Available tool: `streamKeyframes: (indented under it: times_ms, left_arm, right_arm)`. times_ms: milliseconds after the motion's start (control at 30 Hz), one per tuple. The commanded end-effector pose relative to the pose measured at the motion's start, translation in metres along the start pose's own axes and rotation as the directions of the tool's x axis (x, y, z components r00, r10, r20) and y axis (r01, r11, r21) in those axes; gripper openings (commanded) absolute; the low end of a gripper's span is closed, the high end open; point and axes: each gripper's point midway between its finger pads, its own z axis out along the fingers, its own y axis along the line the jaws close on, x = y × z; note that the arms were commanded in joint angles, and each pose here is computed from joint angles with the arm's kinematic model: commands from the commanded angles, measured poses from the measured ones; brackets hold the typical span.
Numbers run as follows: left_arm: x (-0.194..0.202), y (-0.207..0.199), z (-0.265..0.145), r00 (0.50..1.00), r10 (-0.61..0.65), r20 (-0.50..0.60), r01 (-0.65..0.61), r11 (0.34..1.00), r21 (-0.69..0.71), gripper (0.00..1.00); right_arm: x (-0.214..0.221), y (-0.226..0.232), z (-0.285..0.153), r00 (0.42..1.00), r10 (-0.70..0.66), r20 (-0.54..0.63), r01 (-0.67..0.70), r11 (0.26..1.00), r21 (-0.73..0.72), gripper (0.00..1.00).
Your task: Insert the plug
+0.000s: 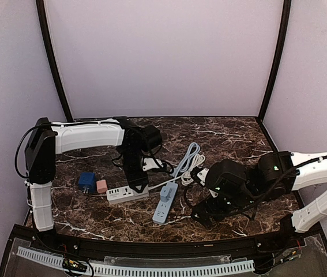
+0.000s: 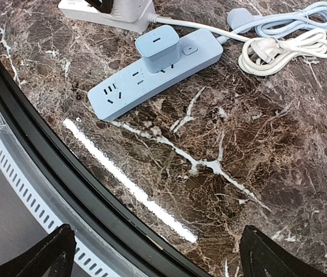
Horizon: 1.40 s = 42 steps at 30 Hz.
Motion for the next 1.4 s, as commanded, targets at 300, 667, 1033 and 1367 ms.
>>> streamKeyframes:
  times_ms: [300,667,1033,1367]
  left_arm:
    - [0.025,0.020,0.061,0.965,0.208,-0.160,-0.221,0.972,-0.075,0.01]
    - [0.005,0.005,0.068,0.997,-0.056,-0.048,0.058,0.997,0.054,0.01]
    - [0.014,0.019,0.065,0.995,0.010,-0.100,-0.012,1.000,-0.026,0.07]
    - [0.008,0.023,0.008,1.000,0.023,0.008,-0.022,0.997,-0.079,0.99]
  right_arm:
    - [-0.005,0.007,-0.003,1.000,-0.022,0.015,0.022,1.000,-0.012,0.99]
    - [0.001,0.002,-0.005,1.000,0.021,0.016,-0.021,1.000,-0.014,0.99]
    - [0.003,-0.003,-0.008,0.999,0.031,0.017,-0.031,1.000,0.001,0.99]
    - [0.000,-0.009,-0.012,0.999,0.018,0.036,-0.019,0.999,0.026,0.99]
